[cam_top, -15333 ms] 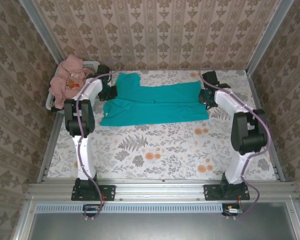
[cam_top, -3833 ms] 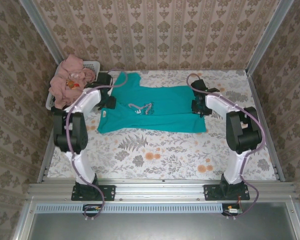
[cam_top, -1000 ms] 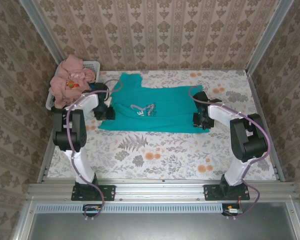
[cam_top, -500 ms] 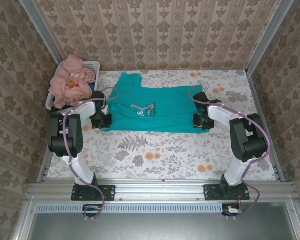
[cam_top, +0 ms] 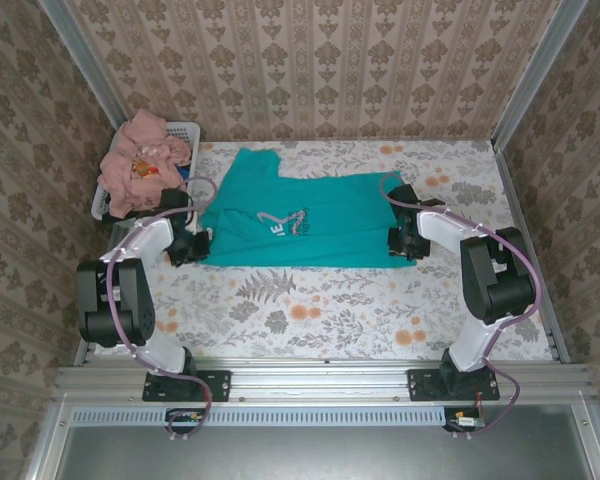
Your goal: Fold and stack the t-shirts
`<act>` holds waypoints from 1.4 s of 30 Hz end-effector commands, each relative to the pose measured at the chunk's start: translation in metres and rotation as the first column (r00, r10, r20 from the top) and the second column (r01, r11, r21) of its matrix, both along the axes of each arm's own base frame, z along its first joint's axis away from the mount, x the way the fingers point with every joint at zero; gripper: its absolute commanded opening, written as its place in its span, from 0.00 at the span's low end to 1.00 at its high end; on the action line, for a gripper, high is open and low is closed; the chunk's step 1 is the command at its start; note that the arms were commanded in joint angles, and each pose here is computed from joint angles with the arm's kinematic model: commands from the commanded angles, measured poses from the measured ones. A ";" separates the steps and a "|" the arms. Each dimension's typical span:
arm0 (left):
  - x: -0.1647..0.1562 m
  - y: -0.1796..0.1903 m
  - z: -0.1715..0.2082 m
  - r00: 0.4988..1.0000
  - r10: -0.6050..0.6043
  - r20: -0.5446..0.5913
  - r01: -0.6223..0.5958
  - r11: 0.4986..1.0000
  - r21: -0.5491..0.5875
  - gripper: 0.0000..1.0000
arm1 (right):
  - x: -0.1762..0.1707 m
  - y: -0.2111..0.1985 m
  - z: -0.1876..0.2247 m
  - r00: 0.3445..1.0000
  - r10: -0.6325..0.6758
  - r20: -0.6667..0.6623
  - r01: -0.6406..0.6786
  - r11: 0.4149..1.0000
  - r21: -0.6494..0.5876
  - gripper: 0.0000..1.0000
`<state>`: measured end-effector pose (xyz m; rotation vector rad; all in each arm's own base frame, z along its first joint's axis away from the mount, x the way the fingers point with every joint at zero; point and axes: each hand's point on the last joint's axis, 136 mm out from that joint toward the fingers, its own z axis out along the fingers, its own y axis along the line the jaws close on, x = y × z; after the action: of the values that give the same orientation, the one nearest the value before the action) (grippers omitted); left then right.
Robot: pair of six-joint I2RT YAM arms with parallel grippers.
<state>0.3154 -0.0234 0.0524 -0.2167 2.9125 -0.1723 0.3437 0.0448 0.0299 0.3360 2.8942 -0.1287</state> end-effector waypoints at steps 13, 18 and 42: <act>-0.012 0.018 0.019 0.998 0.056 -0.017 -0.054 0.992 0.114 0.38 | -0.006 0.016 0.035 0.995 0.033 0.093 -0.040 0.997 0.072 0.40; 0.029 -0.026 0.037 0.994 -0.101 0.041 0.093 0.982 0.164 0.42 | 0.023 0.038 0.026 0.994 0.048 0.101 -0.060 0.991 0.121 0.41; 0.114 -0.082 0.023 0.961 -0.264 0.080 0.249 0.955 0.158 0.43 | 0.039 0.033 0.022 0.996 0.025 0.081 -0.030 0.997 0.064 0.46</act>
<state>0.4417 -0.1020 0.0417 0.1319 2.8783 -0.0609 0.3936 0.0566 0.0521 0.3500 2.8295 -0.0554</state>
